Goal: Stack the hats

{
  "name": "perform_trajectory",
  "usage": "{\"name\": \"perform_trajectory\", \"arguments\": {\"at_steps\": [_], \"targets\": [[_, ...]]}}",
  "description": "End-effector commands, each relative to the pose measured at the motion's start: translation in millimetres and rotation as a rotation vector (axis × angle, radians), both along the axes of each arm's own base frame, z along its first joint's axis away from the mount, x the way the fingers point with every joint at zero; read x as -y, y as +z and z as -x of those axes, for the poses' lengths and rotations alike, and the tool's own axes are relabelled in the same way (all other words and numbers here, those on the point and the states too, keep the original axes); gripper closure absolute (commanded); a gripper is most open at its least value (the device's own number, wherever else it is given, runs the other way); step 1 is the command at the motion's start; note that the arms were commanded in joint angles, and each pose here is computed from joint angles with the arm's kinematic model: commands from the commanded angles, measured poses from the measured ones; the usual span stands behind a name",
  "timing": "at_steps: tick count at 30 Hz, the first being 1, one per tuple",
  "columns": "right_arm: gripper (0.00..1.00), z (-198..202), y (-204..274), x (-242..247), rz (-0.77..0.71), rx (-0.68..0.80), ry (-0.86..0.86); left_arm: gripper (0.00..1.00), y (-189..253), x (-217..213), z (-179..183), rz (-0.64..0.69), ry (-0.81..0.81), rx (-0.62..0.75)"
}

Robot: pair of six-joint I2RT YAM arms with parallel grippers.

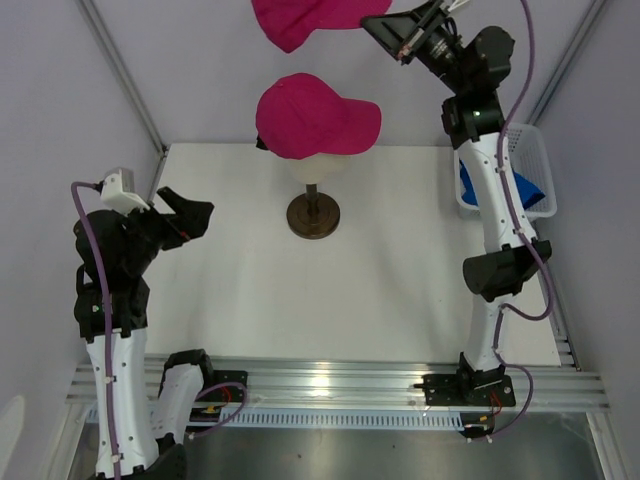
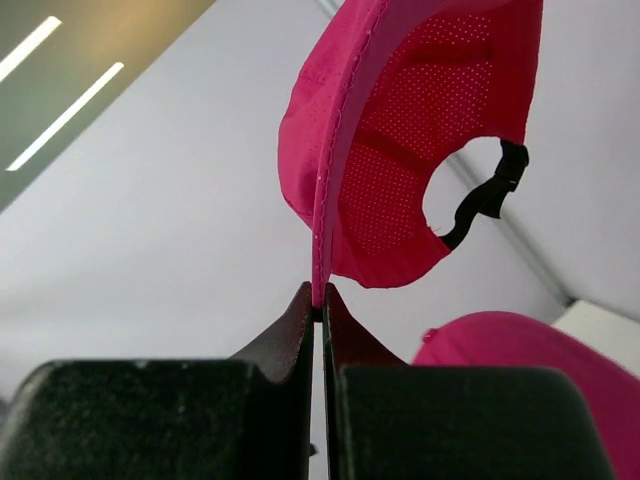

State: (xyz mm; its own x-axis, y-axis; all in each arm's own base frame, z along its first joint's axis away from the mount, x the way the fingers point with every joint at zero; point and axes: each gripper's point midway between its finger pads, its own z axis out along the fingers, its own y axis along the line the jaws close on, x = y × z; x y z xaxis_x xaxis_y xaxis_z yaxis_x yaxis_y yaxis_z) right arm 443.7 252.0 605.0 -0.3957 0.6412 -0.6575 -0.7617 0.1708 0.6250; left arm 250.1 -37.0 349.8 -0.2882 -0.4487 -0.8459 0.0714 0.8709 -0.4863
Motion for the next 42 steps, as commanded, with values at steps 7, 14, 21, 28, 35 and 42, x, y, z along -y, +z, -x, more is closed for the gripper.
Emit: {"name": "perform_trajectory", "arguments": {"at_steps": [7, 14, 21, 28, 35, 42], "targets": [[1.00, 49.4, 9.4, -78.9, -0.081, 0.017, 0.192, 0.01, 10.8, -7.5, -2.1, -0.020, 0.043, 0.033], [1.00, 65.7, -29.6, -89.7, 0.020, -0.067, 0.143, 0.01, 14.9, -28.4, -2.5, -0.064, 0.157, 0.018], [1.00, 59.3, -64.9, -78.1, 0.110, -0.112, -0.030, 0.00, 19.0, -34.4, -8.2, -0.060, 0.190, 0.019], [1.00, 71.8, -71.8, -71.0, 0.105, -0.146, -0.032, 0.01, 18.1, -34.5, -16.9, -0.036, 0.190, 0.017], [1.00, 78.6, -93.4, -57.2, 0.090, -0.227, -0.078, 0.00, 26.8, -47.3, -34.3, -0.020, 0.247, 0.036], [1.00, 74.3, -131.1, -56.5, 0.094, -0.335, -0.040, 0.00, 53.0, -40.5, -73.3, 0.140, 0.205, 0.125]]}}
